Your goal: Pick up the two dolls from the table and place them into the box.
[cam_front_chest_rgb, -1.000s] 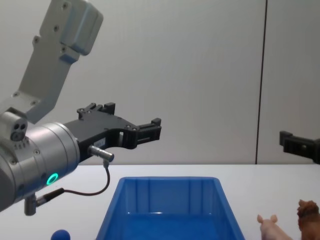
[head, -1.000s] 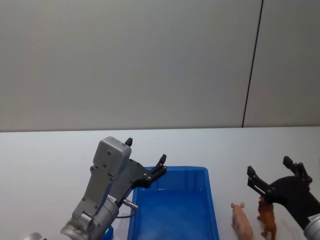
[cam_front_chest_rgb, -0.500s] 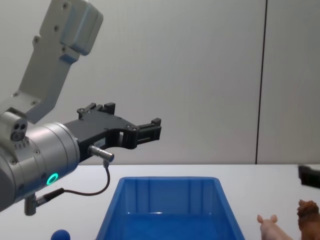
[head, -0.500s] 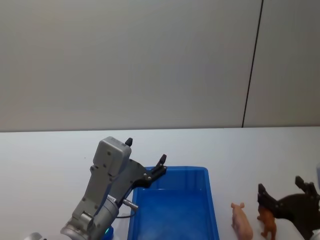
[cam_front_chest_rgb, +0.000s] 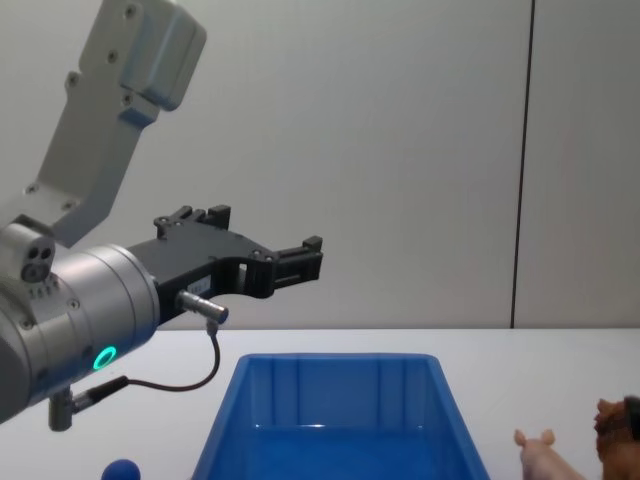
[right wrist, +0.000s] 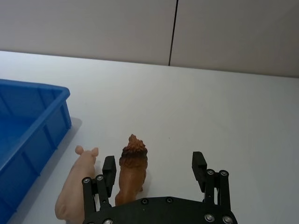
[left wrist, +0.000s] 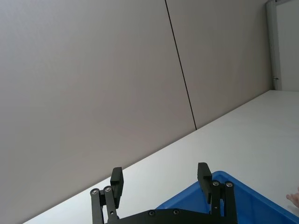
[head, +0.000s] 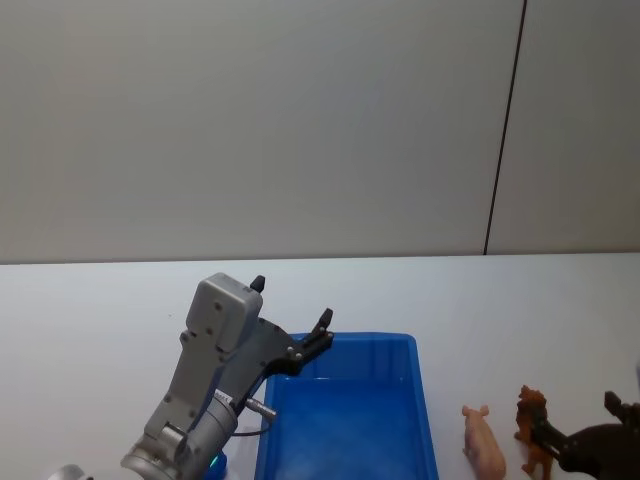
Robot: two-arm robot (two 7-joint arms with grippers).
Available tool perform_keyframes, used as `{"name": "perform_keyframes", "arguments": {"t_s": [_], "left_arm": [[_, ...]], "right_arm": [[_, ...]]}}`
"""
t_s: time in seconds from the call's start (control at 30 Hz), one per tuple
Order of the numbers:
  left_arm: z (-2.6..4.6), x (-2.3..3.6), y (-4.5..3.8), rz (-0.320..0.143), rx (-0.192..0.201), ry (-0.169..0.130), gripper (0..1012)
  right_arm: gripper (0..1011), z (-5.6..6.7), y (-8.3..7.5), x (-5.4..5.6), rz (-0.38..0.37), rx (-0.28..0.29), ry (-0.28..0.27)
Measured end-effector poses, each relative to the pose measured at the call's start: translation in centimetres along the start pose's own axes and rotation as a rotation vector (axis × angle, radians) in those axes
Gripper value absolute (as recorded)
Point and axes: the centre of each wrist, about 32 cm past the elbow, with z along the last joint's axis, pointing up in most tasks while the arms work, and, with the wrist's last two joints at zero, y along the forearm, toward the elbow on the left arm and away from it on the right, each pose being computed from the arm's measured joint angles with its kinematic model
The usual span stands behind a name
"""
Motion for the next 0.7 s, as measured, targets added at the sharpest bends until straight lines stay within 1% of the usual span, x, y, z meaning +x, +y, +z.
{"name": "perform_keyframes", "arguments": {"t_s": [0.2, 0.5, 0.7], "left_arm": [[0.0, 0.0, 0.0, 0.0, 0.0, 0.0, 1001], [0.0, 0.0, 0.0, 0.0, 0.0, 0.0, 1001], [0.0, 0.0, 0.0, 0.0, 0.0, 0.0, 1001]], "right_arm": [[1001, -1.0, 0.1, 0.2, 0.011, -0.026, 0.011], [1001, -2.1, 0.3, 0.4, 0.041, -0.032, 0.028], [1001, -2.8, 0.4, 0.4, 0.051, -0.049, 0.038]]}}
